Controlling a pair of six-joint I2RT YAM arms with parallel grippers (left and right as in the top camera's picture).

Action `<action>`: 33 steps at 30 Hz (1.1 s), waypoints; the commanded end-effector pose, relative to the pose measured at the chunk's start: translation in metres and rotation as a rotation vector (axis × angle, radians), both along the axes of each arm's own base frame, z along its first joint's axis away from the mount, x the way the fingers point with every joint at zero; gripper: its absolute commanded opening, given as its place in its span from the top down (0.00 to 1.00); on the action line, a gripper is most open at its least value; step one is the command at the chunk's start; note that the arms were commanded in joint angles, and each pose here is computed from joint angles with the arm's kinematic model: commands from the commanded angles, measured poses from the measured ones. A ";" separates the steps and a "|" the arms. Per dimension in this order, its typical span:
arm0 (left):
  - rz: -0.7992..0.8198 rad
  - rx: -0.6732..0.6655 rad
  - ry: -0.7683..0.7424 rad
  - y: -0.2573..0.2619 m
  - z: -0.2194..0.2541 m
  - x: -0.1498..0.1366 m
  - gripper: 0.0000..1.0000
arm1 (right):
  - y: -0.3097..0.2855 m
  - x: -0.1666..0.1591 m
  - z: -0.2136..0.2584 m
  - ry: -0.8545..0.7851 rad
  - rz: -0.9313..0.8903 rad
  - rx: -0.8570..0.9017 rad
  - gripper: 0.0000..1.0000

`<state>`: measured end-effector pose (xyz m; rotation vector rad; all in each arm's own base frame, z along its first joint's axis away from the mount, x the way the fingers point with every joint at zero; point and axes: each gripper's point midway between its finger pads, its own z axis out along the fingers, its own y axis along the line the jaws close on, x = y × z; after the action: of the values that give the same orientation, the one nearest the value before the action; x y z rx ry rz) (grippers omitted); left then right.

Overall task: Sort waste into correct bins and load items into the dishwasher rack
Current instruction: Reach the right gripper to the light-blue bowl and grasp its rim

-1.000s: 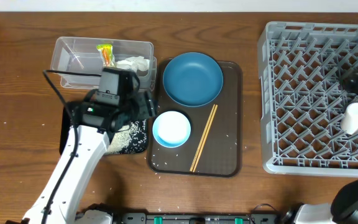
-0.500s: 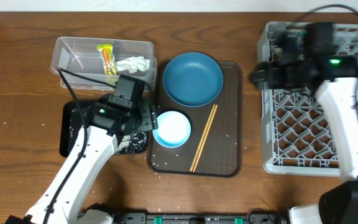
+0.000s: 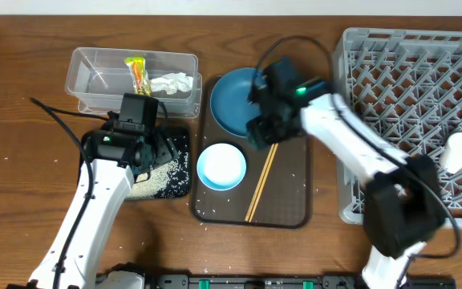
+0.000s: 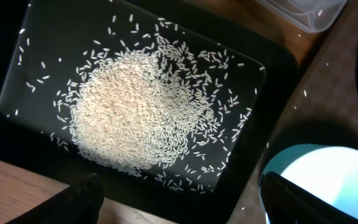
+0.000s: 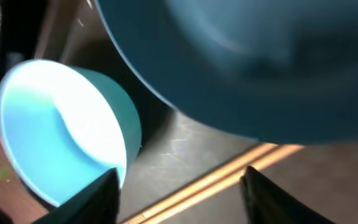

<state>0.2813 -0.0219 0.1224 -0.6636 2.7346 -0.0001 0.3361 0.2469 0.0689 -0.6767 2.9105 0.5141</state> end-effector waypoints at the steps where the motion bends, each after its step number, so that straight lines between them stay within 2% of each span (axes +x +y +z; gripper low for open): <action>1: 0.026 0.018 -0.002 0.006 0.001 0.002 0.16 | 0.012 -0.014 -0.025 0.069 -0.027 -0.041 0.46; 3: 0.026 0.018 -0.002 0.006 0.001 0.002 0.16 | 0.016 -0.017 -0.035 0.083 -0.014 -0.051 0.53; 9: 0.026 0.018 -0.002 0.006 0.001 0.002 0.16 | 0.025 -0.020 -0.040 0.080 0.001 -0.048 0.53; 11: 0.026 0.018 -0.002 0.006 0.001 0.002 0.16 | 0.025 -0.020 -0.040 0.080 0.000 -0.048 0.55; 14: 0.026 0.018 -0.002 0.006 0.001 0.002 0.16 | 0.024 -0.019 -0.040 0.080 -0.001 -0.049 0.83; 17: 0.026 0.018 -0.002 0.006 0.001 0.002 0.16 | 0.024 -0.021 -0.040 0.084 0.000 -0.051 0.99; 26: 0.026 0.018 -0.002 0.006 0.001 0.002 0.16 | 0.016 -0.018 -0.029 0.076 -0.006 -0.058 0.99; 30: 0.026 0.018 -0.002 0.006 0.001 0.002 0.16 | -0.020 0.013 0.009 -0.056 -0.098 -0.099 0.99; 33: 0.026 0.018 -0.002 0.006 0.001 0.002 0.16 | -0.064 0.044 0.051 -0.218 -0.209 -0.142 0.99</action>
<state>0.2812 -0.0216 0.1224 -0.6756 2.7320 -0.0014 0.3393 0.2279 0.0593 -0.5470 2.9741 0.3580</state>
